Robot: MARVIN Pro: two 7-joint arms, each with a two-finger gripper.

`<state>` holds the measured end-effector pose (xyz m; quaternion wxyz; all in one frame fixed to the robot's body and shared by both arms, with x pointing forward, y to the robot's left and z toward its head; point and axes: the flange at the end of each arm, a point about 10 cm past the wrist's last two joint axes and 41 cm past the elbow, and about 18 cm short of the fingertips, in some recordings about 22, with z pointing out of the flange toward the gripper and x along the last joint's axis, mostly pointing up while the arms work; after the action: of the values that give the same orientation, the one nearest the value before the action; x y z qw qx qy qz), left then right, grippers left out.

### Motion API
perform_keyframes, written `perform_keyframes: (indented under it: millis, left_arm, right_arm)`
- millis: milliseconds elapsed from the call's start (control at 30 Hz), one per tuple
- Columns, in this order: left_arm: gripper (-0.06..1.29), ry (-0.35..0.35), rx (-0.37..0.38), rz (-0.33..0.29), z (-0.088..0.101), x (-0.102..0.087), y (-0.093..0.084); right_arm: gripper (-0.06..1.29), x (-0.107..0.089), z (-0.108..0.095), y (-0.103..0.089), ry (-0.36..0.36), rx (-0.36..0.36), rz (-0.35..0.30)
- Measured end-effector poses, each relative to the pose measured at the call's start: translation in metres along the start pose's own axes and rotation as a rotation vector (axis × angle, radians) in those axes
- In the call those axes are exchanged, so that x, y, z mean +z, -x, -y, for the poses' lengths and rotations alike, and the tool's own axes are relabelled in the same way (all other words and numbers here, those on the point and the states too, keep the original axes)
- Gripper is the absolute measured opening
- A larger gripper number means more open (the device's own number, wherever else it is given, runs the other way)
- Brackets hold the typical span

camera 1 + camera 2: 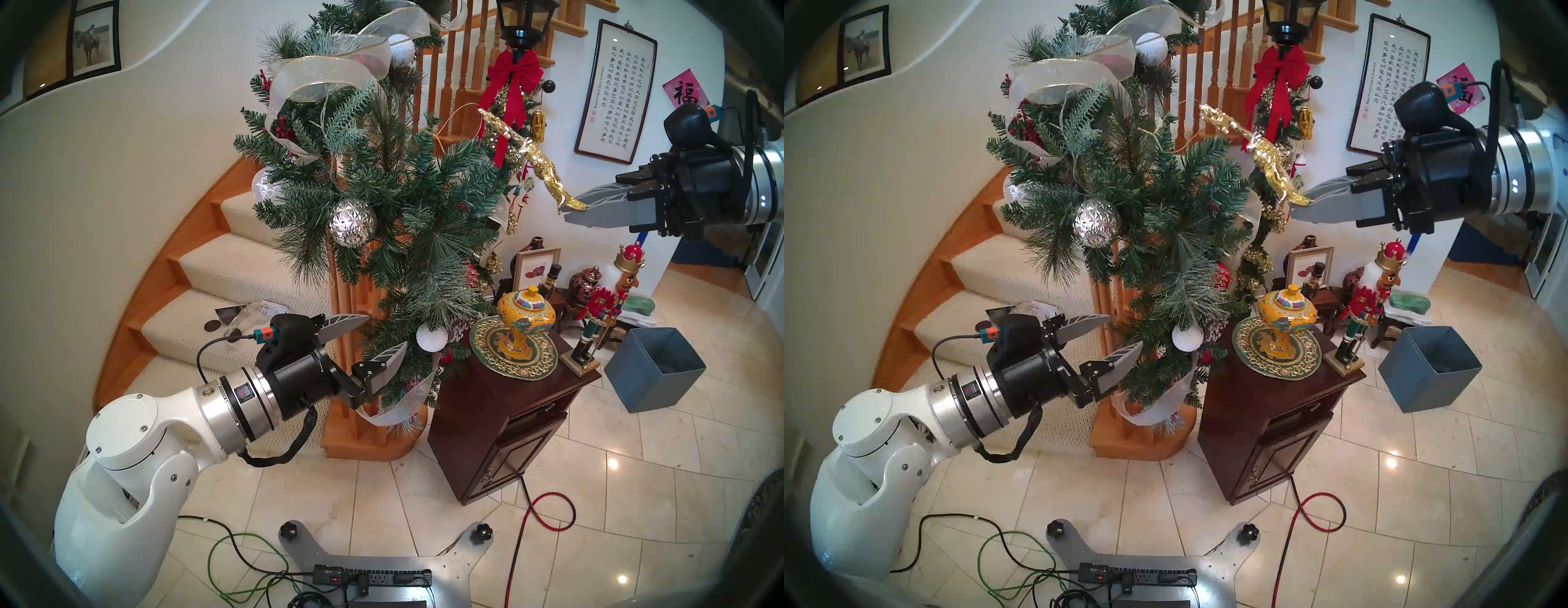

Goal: Hang the ornament onto the Christmas-tree-style decoration

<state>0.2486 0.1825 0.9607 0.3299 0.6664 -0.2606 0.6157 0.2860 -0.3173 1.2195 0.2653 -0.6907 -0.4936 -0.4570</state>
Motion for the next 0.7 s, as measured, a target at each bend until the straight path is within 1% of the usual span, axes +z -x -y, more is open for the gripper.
perform_keyframes:
  millis: [333, 700]
  left_arm:
    - [1.24, 0.000, 0.000, 0.000, 0.000, 0.000, 0.000]
    - [1.24, 0.000, 0.000, 0.000, 0.000, 0.000, 0.000]
  right_arm:
    - [0.10, 0.009, -0.004, 0.002, 0.049, 0.003, 0.008]
    - [0.10, 0.010, -0.012, 0.003, 0.113, 0.015, 0.000]
